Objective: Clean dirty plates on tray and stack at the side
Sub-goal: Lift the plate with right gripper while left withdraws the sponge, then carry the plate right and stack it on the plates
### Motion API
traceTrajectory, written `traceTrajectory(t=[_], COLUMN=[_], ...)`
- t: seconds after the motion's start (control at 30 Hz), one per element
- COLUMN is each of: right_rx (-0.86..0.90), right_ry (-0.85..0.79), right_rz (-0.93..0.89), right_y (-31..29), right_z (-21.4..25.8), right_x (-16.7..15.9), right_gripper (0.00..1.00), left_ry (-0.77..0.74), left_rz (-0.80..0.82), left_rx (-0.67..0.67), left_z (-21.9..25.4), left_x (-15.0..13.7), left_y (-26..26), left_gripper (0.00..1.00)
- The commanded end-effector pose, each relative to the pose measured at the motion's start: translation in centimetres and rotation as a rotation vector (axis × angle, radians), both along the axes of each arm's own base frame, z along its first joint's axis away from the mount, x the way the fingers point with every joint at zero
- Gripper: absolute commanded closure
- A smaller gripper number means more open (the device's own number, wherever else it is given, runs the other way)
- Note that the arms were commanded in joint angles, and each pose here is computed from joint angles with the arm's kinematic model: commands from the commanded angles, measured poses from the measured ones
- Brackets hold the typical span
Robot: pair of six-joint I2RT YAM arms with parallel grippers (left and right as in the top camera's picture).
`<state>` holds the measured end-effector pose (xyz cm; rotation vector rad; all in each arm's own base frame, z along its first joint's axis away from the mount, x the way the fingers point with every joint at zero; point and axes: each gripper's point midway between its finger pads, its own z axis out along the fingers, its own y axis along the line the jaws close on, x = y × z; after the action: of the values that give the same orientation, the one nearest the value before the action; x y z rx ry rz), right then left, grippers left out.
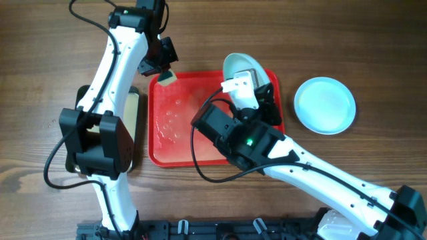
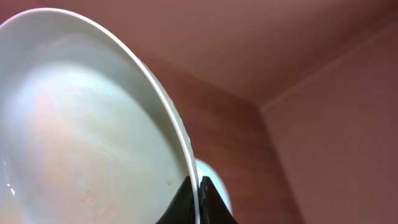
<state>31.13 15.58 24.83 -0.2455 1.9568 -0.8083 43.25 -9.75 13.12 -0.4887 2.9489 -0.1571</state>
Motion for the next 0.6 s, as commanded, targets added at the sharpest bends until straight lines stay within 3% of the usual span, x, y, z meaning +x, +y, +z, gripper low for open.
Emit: traceTrajectory(t=[0.0,0.13,0.3,0.43,0.57], right_rx=[0.351,0.583,0.853,1.042,1.091], right_ry=[0.266,0.501,0.652,0.647,0.562], right_rz=[0.111,0.157,0.199,0.065,-0.17], right_y=[3.7,5.5,3.5,-3.9,-13.1], right_z=[-4.8,-7.9,-8.5,-8.5,-9.2], right_x=[-1.3,-1.8,1.0,3.8,4.4], right_gripper=[0.96,0.96,0.96,0.96,0.96], left_ry=[-0.011,-0.011,-0.011,-0.011,-0.02], left_rz=[-0.017,-0.017,-0.018,-0.018,-0.023], left_rx=[-0.012,-0.012,-0.012,-0.012,-0.014], left_z=[0.4,0.4,0.4,0.4,0.5], left_x=[0.0,0.0,0.0,0.0,0.2], left_y=[-0.3,-0.3,-0.3,-0.3,-0.6], left_gripper=[0.96,0.96,0.96,0.96,0.96])
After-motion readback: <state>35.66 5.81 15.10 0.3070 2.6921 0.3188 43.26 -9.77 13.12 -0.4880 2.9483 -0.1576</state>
